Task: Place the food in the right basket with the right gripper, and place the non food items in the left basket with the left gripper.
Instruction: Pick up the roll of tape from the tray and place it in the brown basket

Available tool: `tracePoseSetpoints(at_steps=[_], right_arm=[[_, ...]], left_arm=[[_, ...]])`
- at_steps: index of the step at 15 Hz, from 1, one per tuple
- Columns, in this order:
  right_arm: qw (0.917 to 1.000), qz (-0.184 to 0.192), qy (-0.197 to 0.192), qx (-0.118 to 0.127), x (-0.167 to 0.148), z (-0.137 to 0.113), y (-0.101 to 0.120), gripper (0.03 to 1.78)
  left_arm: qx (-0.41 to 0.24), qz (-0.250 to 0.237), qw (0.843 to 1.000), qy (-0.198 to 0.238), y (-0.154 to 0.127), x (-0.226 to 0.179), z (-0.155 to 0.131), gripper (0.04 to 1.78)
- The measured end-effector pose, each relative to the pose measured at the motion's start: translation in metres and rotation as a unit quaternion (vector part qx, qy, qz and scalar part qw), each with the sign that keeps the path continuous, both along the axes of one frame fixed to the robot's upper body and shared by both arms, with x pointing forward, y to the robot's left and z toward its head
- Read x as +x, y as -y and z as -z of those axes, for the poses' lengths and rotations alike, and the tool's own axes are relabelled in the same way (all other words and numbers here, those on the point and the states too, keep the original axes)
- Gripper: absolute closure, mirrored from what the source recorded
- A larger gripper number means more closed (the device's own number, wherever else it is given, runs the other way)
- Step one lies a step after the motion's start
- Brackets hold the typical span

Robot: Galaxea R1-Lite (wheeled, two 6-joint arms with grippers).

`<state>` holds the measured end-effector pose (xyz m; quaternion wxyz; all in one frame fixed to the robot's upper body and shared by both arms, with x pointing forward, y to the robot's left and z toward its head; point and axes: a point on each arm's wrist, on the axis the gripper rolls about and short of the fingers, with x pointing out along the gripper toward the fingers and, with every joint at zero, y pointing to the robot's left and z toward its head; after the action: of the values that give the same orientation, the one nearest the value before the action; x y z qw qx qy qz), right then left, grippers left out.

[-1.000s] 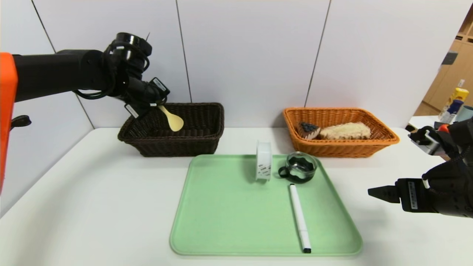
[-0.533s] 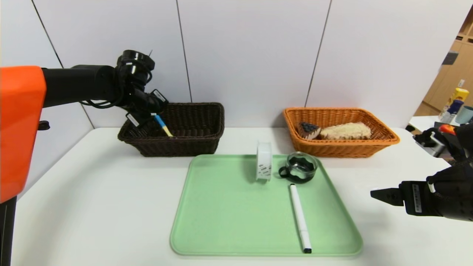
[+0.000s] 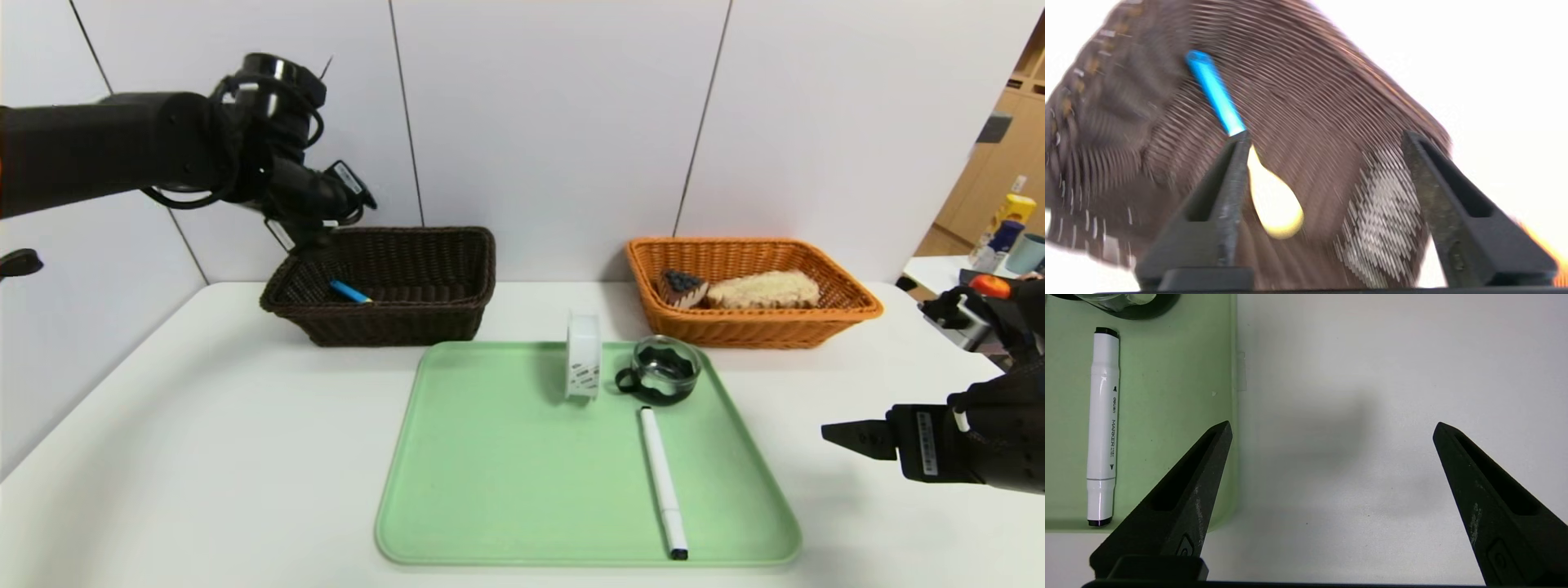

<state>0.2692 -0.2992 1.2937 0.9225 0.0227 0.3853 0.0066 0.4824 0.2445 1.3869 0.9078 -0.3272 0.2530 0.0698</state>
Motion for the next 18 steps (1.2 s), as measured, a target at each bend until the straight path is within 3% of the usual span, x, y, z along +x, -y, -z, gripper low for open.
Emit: tracePoseSetpoints(at_steps=[3,5,9,11,16,18], right_arm=[[1.0,0.0,-0.001,0.0,-0.001,0.001,0.0,0.11],[1.0,-0.001,0.0,0.0,-0.001,0.001,0.0,0.11],[1.0,-0.001,0.003,0.003,-0.001,-0.001,-0.001,0.11],[1.0,0.0,0.004,0.005,-0.001,-0.001,-0.001,0.11],[0.9999,0.003,0.005,0.012,-0.002,-0.002,-0.001,0.11],[0.9999,0.004,0.004,0.013,-0.002,-0.001,-0.001,0.11]], left_arm=[[0.036,0.091,0.994,0.038,0.036,-0.051,-0.041,0.38],[0.033,0.154,0.986,0.044,0.055,-0.086,-0.052,0.32],[0.031,0.322,0.946,0.027,0.108,-0.16,-0.048,0.24],[0.038,0.353,0.935,0.017,0.123,-0.174,-0.042,0.21],[0.101,0.346,0.933,-0.006,0.161,-0.17,-0.031,0.16],[0.142,0.356,0.923,-0.025,0.178,-0.16,-0.019,0.15]])
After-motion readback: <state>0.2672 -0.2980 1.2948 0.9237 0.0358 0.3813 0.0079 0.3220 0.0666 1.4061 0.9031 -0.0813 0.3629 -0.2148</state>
